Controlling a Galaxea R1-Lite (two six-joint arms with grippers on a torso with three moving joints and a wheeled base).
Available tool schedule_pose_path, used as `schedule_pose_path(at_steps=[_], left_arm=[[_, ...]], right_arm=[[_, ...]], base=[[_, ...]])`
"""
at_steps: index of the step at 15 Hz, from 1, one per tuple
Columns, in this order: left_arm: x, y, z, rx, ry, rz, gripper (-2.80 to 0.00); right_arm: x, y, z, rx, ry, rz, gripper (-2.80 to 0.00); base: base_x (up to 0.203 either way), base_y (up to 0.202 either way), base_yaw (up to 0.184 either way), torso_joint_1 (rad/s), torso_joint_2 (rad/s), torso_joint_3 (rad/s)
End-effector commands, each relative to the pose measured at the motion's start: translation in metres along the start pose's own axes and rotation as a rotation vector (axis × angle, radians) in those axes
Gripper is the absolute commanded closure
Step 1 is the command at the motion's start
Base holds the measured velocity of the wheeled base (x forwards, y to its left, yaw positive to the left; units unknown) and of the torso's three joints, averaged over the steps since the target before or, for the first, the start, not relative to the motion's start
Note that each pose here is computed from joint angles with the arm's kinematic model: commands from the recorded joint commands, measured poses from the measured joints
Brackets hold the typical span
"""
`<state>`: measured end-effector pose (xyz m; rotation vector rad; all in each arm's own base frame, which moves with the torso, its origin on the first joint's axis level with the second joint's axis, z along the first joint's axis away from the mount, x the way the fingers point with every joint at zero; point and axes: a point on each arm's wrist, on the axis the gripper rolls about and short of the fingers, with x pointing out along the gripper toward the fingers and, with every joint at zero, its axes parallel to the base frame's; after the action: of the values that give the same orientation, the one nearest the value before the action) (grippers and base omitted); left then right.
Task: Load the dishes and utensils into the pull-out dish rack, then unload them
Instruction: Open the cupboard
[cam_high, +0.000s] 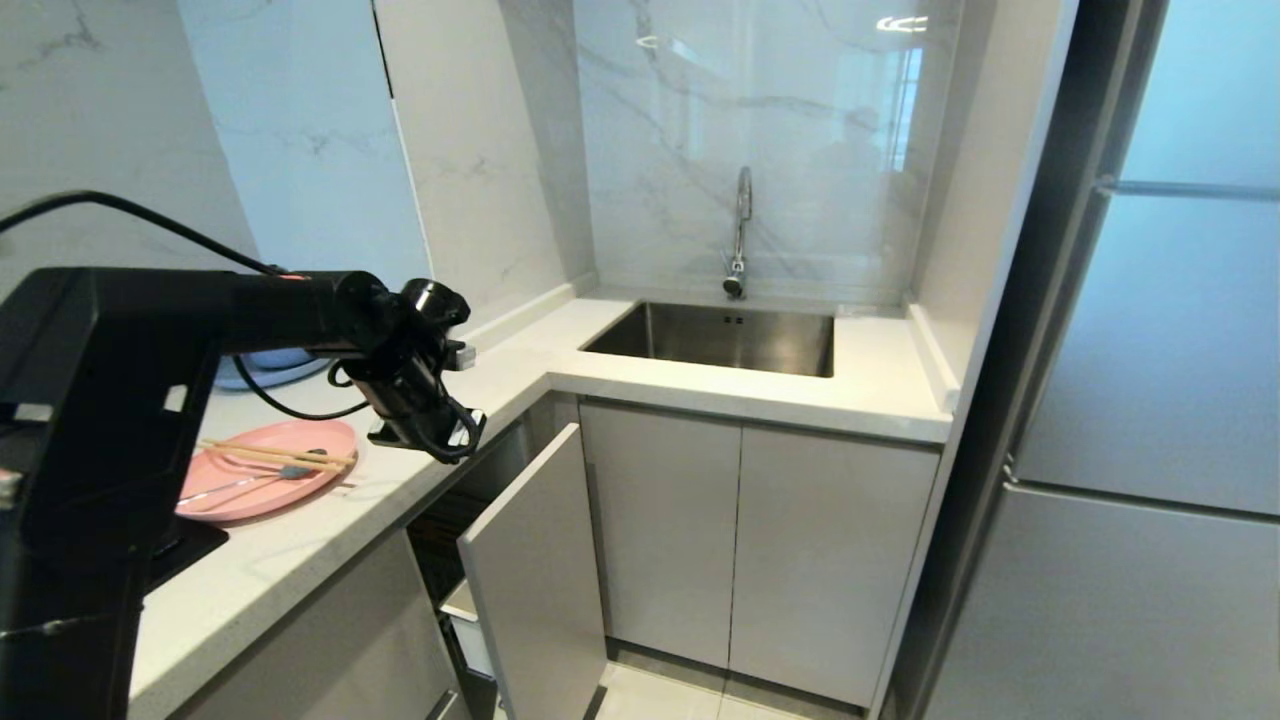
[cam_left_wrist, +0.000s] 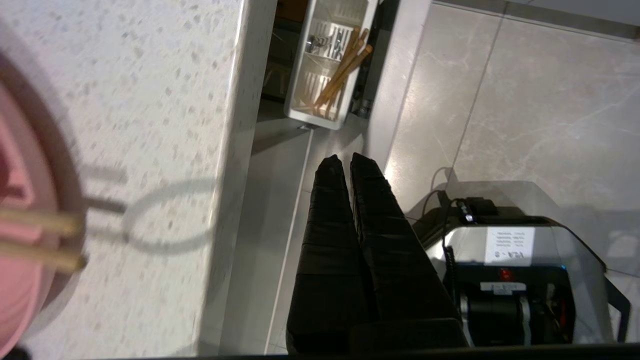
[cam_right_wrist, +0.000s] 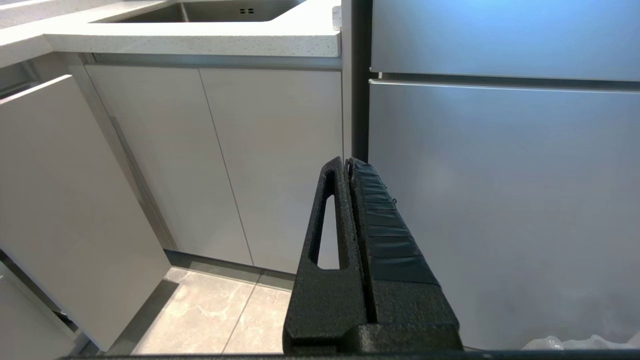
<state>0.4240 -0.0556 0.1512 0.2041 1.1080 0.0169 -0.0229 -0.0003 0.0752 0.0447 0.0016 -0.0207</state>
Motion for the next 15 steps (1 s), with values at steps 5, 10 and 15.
schedule_pose_path(at_steps=[5, 10, 15], left_arm=[[0.061, -0.011, -0.002, 0.009, 0.052, 0.010, 0.00], [0.093, -0.016, -0.002, 0.010, 0.041, 0.013, 0.00], [0.108, -0.019, -0.001, 0.006, 0.017, 0.053, 0.00]], right_arm=[[0.000, 0.000, 0.000, 0.001, 0.003, 0.001, 0.00], [0.000, 0.000, 0.000, 0.000, 0.003, 0.001, 0.00], [0.000, 0.000, 0.000, 0.001, 0.002, -0.001, 0.00]], base=[[0.000, 0.000, 0.000, 0.000, 0.00, 0.000], [0.000, 0.000, 0.000, 0.000, 0.00, 0.000], [0.000, 0.000, 0.000, 0.000, 0.00, 0.000]])
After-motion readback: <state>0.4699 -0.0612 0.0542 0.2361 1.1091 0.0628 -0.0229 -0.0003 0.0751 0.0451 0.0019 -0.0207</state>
